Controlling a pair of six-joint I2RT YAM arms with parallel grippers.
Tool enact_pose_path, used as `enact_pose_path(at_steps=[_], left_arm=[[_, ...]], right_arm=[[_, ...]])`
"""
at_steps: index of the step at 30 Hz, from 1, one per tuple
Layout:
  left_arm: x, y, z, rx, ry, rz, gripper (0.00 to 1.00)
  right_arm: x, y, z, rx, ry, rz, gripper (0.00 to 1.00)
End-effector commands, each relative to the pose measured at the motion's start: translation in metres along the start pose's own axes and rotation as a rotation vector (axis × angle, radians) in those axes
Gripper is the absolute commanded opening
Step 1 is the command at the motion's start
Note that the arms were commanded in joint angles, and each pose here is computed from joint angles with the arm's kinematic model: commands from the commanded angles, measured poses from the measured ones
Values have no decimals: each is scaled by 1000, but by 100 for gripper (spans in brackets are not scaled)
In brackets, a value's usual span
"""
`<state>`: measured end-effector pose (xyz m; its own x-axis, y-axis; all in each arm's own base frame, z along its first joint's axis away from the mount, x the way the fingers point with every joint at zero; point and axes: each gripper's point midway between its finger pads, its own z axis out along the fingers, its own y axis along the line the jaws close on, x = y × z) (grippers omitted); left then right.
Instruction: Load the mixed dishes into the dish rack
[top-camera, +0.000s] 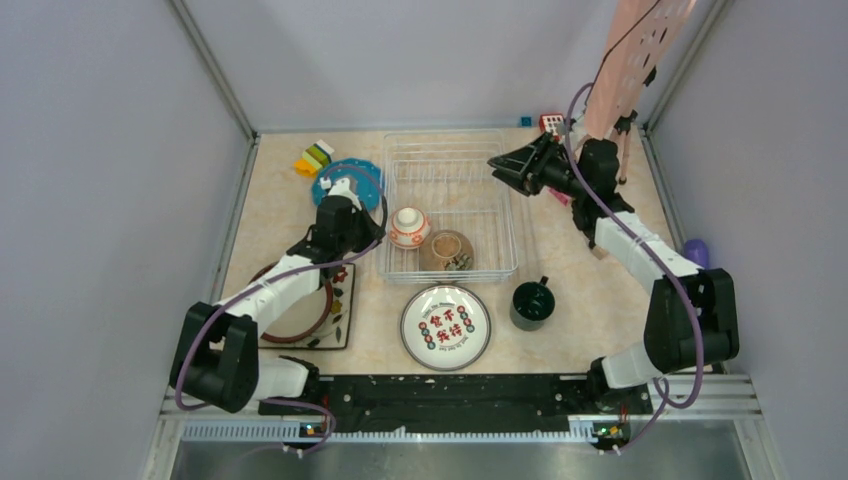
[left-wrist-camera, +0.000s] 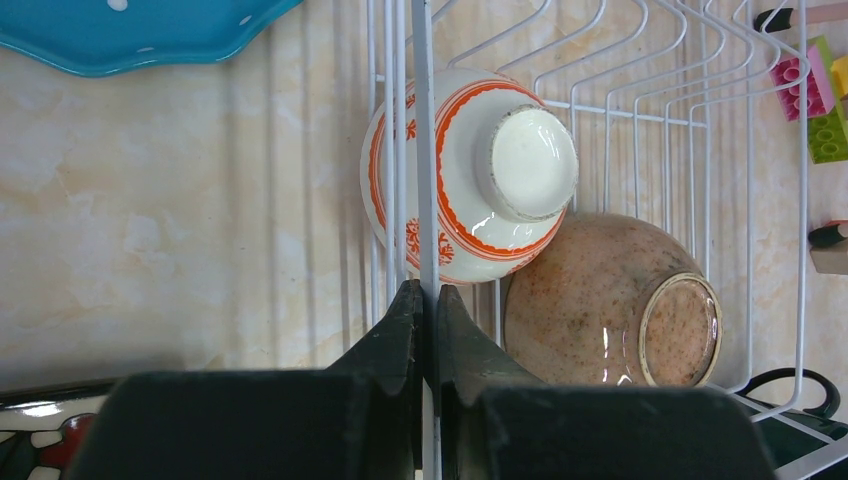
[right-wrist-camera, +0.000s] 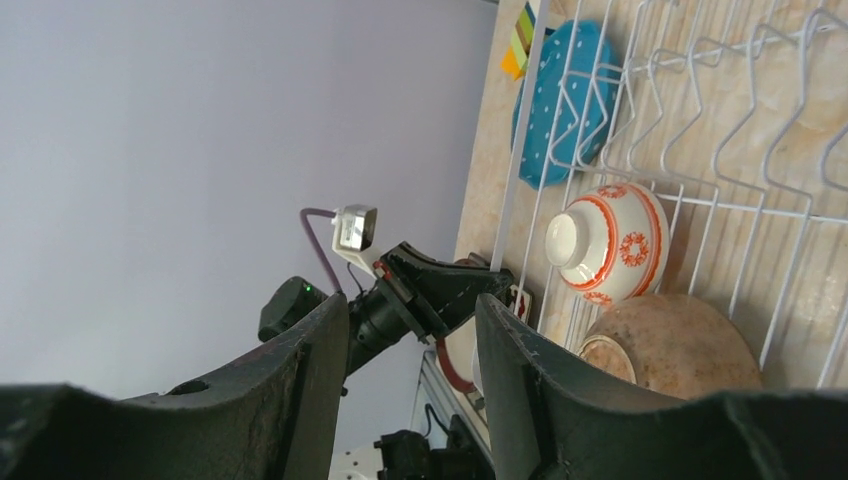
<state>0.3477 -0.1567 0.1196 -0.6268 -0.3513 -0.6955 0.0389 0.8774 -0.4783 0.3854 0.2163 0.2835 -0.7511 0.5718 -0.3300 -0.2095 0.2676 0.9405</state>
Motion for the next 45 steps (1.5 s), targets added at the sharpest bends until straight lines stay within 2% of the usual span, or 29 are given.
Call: enact_pose_path(at_steps=[1, 3, 10, 15, 22, 28, 39, 45], left_arm=[[8, 5, 6, -14, 40, 16, 0], [8, 4, 6, -12, 41, 18, 0], [8, 3, 5, -5, 42, 17, 0], [8, 3, 6, -8, 41, 18, 0], [10, 4, 8, -7, 53, 19, 0], [14, 8, 6, -28, 68, 24, 0], [14, 6, 6, -19, 73, 24, 0], [15, 6, 7, -17, 77, 23, 0]], right_arm=[[6, 56, -5, -153, 7, -114, 49], [11, 62, -5, -157, 18, -124, 48], [42, 56, 12, -8, 61, -236, 48], [48, 63, 30, -16, 62, -248, 48], [20, 74, 69, 59, 56, -308, 48], [3, 77, 87, 42, 36, -302, 47], [-52, 66, 50, 28, -78, -250, 47], [-62, 62, 29, 28, -100, -241, 47]])
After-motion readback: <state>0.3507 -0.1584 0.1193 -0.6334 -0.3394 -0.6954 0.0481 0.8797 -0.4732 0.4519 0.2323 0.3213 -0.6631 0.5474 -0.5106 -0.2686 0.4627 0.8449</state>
